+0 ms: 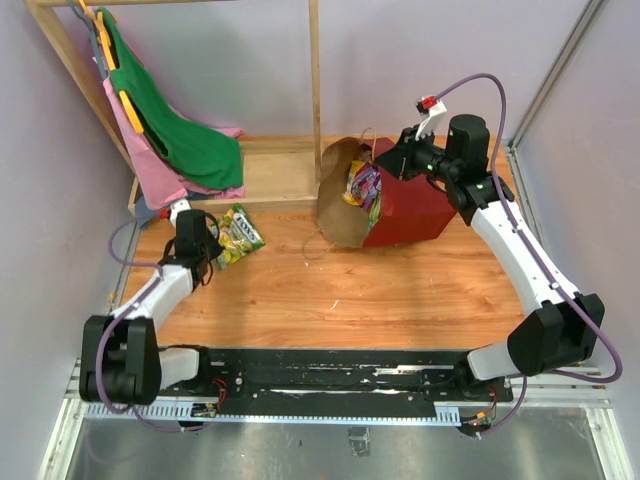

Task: Take the snacks out of the paper bag
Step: Place the snack at the center of the board.

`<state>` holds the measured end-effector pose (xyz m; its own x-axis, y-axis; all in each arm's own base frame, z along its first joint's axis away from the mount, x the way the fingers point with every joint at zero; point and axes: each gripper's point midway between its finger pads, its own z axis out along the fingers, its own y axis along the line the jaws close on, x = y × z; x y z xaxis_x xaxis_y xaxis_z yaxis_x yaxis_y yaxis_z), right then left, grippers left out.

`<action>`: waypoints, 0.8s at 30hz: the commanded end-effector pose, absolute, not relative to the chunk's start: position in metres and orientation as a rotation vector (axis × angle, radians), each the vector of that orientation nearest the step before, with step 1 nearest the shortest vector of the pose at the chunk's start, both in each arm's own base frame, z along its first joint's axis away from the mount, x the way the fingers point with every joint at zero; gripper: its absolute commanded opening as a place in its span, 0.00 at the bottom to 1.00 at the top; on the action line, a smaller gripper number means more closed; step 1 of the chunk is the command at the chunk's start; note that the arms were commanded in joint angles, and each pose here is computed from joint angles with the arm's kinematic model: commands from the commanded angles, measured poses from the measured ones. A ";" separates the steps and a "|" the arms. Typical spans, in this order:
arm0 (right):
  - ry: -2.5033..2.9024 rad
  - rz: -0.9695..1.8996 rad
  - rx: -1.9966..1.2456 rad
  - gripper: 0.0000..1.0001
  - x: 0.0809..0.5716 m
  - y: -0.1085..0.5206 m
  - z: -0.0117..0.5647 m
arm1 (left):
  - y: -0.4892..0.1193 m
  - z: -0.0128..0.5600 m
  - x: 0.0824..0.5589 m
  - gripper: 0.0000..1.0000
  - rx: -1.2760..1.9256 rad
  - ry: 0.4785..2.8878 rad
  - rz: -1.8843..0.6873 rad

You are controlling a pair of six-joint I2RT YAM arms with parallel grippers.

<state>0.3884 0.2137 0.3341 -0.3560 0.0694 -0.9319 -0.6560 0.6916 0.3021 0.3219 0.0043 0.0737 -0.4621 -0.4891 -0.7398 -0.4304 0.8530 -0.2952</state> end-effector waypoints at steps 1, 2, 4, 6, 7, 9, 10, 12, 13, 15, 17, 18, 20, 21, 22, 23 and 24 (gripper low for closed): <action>1.734 0.816 -0.493 0.15 0.381 0.217 0.349 | 0.057 0.092 0.348 0.23 -0.706 2.067 0.262; 1.735 0.807 -0.492 0.17 0.380 0.215 0.350 | 0.066 0.088 0.351 0.40 -0.705 2.090 0.331; 1.737 0.786 -0.490 0.21 0.381 0.213 0.350 | 0.077 0.093 0.359 0.81 -0.715 2.089 0.413; 1.736 0.774 -0.492 0.25 0.381 0.211 0.350 | 0.078 0.107 0.370 0.96 -0.705 2.076 0.408; 1.737 0.770 -0.495 0.26 0.381 0.211 0.350 | 0.074 0.114 0.374 0.99 -0.697 2.069 0.374; 1.739 0.762 -0.495 0.28 0.383 0.210 0.349 | 0.057 0.128 0.381 1.00 -0.658 2.056 0.242; 1.743 0.761 -0.493 0.28 0.383 0.210 0.348 | 0.042 0.134 0.384 1.00 -0.616 2.056 0.141; 1.747 0.765 -0.491 0.29 0.385 0.211 0.347 | 0.009 0.139 0.386 1.00 -0.546 2.060 -0.026; 1.749 0.768 -0.493 0.29 0.386 0.212 0.346 | -0.007 0.137 0.384 1.00 -0.514 2.078 -0.067; 1.753 0.775 -0.493 0.29 0.386 0.213 0.344 | -0.037 0.124 0.375 1.00 -0.450 2.127 -0.074; 1.755 0.776 -0.492 0.30 0.386 0.213 0.344 | -0.055 0.106 0.365 1.00 -0.414 2.163 -0.051; 1.756 0.774 -0.490 0.30 0.386 0.213 0.344 | -0.059 0.097 0.360 1.00 -0.419 2.173 -0.046; 1.749 0.779 -0.488 0.30 0.385 0.213 0.346 | -0.057 0.082 0.354 1.00 -0.451 2.181 -0.046; 1.750 0.784 -0.487 0.30 0.385 0.213 0.345 | -0.056 0.076 0.351 1.00 -0.466 2.187 -0.040; 1.746 0.789 -0.489 0.30 0.385 0.214 0.346 | -0.055 0.071 0.350 1.00 -0.472 2.188 -0.036; 1.746 0.793 -0.488 0.30 0.384 0.215 0.346 | -0.055 0.067 0.349 1.00 -0.469 2.184 -0.036; 1.749 0.794 -0.487 0.30 0.385 0.215 0.345 | -0.052 0.063 0.348 1.00 -0.473 2.183 -0.023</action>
<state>0.3875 0.2111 0.3377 -0.3338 0.0583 -0.9408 -0.6587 0.6996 0.2770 0.3457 -0.0613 0.0718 -0.5866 -0.3040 -0.7506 -0.2721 0.9470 -0.1709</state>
